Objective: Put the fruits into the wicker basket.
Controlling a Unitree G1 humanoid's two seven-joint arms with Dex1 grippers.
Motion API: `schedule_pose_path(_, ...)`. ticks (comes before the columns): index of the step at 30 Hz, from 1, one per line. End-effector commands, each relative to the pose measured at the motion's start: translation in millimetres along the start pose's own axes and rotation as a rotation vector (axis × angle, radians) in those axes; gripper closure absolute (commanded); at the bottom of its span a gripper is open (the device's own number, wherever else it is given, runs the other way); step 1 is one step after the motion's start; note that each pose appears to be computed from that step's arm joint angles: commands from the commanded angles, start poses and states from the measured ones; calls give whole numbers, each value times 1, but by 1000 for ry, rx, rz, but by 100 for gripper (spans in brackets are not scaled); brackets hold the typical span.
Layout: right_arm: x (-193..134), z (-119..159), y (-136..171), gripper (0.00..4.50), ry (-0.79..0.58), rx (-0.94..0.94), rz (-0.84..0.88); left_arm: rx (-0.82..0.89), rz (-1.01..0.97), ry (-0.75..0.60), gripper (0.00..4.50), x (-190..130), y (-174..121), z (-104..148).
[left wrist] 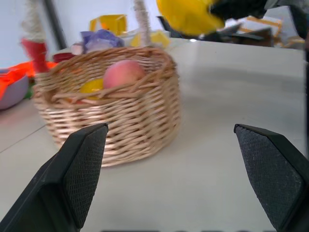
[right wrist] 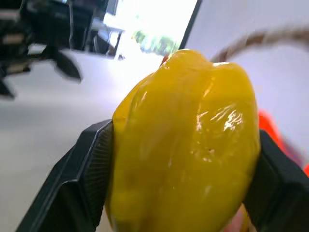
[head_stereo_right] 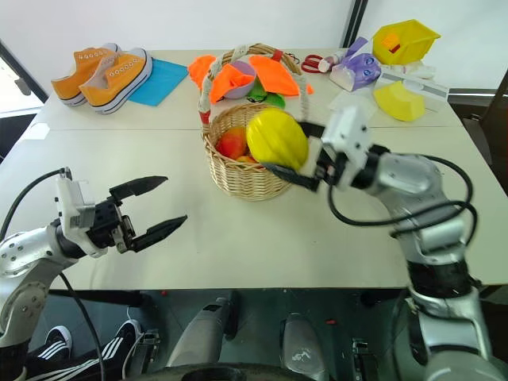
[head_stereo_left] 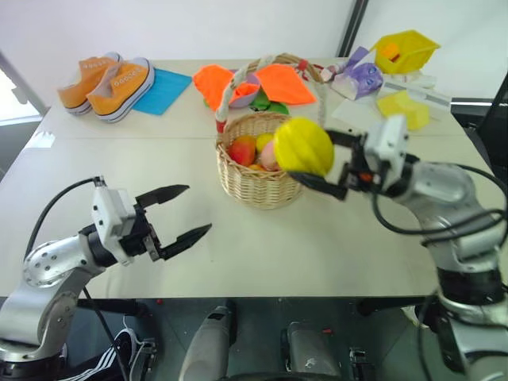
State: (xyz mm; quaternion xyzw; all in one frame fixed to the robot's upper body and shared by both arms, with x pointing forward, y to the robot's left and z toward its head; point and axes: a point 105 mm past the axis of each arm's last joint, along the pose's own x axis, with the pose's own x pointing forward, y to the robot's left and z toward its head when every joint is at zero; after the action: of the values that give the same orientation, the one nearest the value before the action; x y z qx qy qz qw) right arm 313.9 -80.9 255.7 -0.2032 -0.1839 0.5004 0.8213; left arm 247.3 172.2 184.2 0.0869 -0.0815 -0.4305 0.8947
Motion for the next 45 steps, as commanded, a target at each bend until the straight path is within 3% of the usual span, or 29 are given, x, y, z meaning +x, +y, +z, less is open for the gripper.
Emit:
schedule_pose_path(1, 26, -12, -8, 152, 70, -140, -46, 59, 58, -38, 0, 0, 9, 10)
schedule_pose_path(5, 55, -26, -23, 152, 110, -152, -98, 55, 47, -38, 0, 4, 2, 7)
schedule_pose_path(6, 57, -26, -26, 72, 106, -146, -111, 61, 46, -34, 0, 5, 1, 6)
schedule_pose_path(9, 52, -24, -24, 7, 74, -90, -96, 54, 58, -46, 0, 4, 2, 8)
schedule_pose_path(13, 42, -3, -16, 7, -34, -54, -47, 48, 57, -44, 0, 5, -1, 7)
schedule_pose_path(17, -8, 20, -15, 7, -117, -13, -41, 39, 49, -52, 0, 6, -4, 7)
schedule_pose_path(22, -45, -9, -16, 7, 19, 63, -140, 28, 19, -78, 0, 16, -10, 9)
schedule_pose_path(25, -54, -29, -44, 7, 113, -9, -349, 25, 5, -86, 0, 21, -10, 9)
schedule_pose_path(29, -51, -39, -73, 7, 122, 29, -541, 23, -14, -88, 0, 26, -12, 8)
schedule_pose_path(37, -15, -52, -71, 7, 83, 155, -541, 36, -7, -96, 0, 30, -12, 9)
schedule_pose_path(40, -14, -58, -73, 130, 83, 183, -553, 32, 6, -97, 0, 29, -12, 9)
schedule_pose_path(45, -23, -60, -76, 386, 84, 191, -576, 30, 11, -97, 0, 29, -14, 7)
